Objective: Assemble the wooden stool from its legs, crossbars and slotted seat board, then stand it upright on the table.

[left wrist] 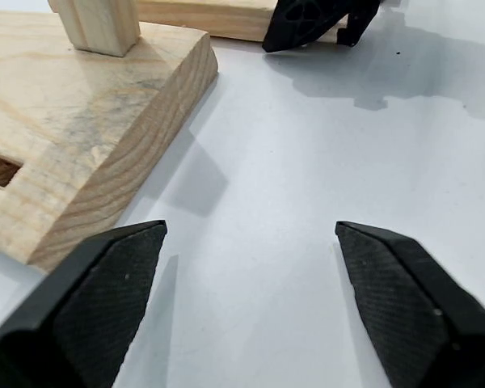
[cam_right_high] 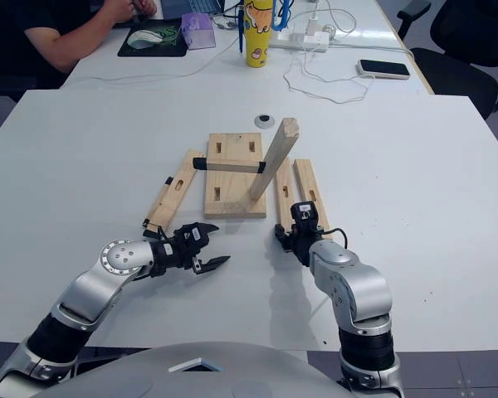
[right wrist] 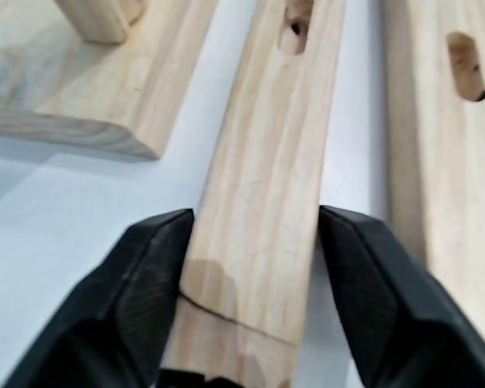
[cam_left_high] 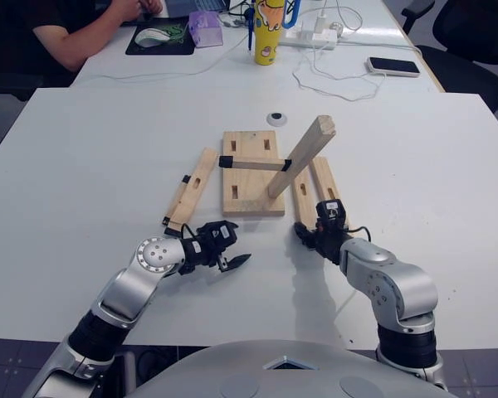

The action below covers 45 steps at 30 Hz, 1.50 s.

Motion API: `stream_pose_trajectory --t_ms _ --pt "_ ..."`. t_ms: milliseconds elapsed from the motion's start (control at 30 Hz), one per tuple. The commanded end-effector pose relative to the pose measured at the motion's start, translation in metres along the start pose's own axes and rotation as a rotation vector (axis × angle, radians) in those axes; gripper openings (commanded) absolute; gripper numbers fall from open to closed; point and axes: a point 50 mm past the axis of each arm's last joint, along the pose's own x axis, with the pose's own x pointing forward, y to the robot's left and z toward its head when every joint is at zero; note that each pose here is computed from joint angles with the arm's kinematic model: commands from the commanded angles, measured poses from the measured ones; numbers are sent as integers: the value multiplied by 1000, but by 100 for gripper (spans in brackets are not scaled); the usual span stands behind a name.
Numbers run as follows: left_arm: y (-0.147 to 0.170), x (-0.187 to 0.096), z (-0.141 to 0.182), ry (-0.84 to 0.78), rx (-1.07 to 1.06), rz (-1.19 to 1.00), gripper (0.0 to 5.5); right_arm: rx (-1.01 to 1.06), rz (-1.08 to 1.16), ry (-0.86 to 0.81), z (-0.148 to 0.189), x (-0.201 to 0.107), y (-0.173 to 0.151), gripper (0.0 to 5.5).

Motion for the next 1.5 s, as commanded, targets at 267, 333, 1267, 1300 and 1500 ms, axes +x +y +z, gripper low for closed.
stream_pose_trajectory --t_ms 267,333,1267,1300,1500 --pt "13 -1 4 -33 -9 56 389 92 -133 -244 37 -4 -23 205" --pt "15 -2 4 -42 -14 59 389 72 -165 -436 64 -19 -33 205" --pt "29 -70 75 -751 -526 -205 389 386 1332 -483 95 -83 -23 205" --pt "31 -74 77 -779 -546 -219 389 405 1340 -481 91 -84 -24 205" --pt "44 -98 96 -999 -647 -242 389 502 1338 -424 69 -76 -34 205"
